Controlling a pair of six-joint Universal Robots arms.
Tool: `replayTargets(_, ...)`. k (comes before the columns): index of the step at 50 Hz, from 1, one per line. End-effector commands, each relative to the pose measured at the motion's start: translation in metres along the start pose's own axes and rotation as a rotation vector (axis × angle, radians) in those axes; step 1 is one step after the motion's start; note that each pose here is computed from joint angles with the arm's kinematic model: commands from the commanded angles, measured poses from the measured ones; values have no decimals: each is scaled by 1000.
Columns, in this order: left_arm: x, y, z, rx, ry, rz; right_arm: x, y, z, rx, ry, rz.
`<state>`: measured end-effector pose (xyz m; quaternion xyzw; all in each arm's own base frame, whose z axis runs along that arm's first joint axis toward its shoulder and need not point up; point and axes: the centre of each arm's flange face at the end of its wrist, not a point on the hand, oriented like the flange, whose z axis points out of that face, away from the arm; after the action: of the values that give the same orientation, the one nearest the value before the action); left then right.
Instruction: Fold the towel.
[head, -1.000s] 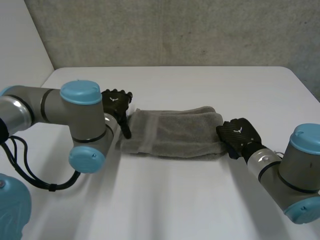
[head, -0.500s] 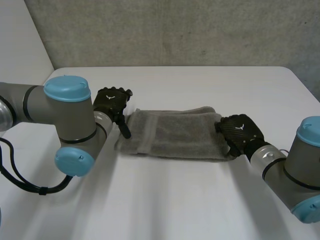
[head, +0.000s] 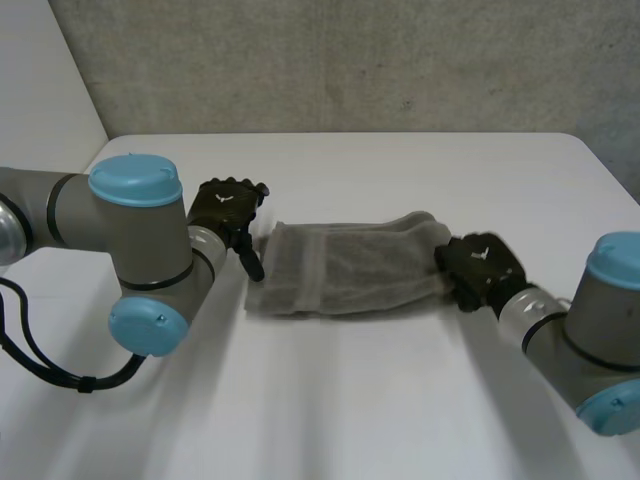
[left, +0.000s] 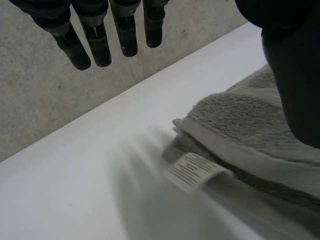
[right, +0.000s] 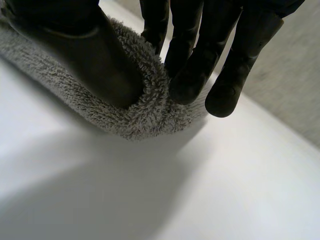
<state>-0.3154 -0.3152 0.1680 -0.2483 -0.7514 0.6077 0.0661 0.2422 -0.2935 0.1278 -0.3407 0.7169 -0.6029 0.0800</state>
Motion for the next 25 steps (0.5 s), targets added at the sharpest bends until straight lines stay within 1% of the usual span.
replayTargets(1, -3, -6, -1, 16, -6, -2, 18, -45, -1, 124, 50, -38)
replayTargets(3, -10, -16, -3, 37, -21, -7, 18, -66, 3, 165, 38, -54)
replayTargets(6, -19, -26, -6, 61, -43, -15, 6, -77, 3, 181, -3, -62)
replayTargets(8, -22, -32, -8, 77, -50, -18, -30, -97, 8, 214, -120, -83)
replayTargets(9, -22, -32, -8, 77, -50, -18, -31, -97, 8, 214, -120, -83)
replayTargets(11, -31, -41, -10, 99, -71, -29, -70, -110, 12, 233, -232, -106)
replayTargets(12, -31, -41, -10, 99, -71, -29, -70, -110, 12, 233, -232, -106)
replayTargets(14, -42, -51, -11, 123, -97, -57, -104, -112, 15, 225, -334, -133)
replayTargets(15, -42, -51, -11, 123, -97, -57, -104, -112, 15, 225, -335, -133)
replayTargets(16, -46, -55, -12, 136, -107, -77, -120, -107, 19, 211, -381, -150)
replayTargets(17, -46, -55, -12, 136, -107, -78, -120, -107, 19, 211, -382, -150)
replayTargets(19, -54, -60, -13, 152, -122, -123, -149, -100, 25, 201, -457, -193)
replayTargets(20, -54, -60, -13, 153, -122, -124, -150, -100, 25, 201, -458, -193)
replayTargets(22, -60, -62, -13, 159, -134, -160, -170, -88, 30, 164, -503, -225)
replayTargets(25, -61, -62, -13, 159, -135, -171, -176, -81, 32, 138, -519, -235)
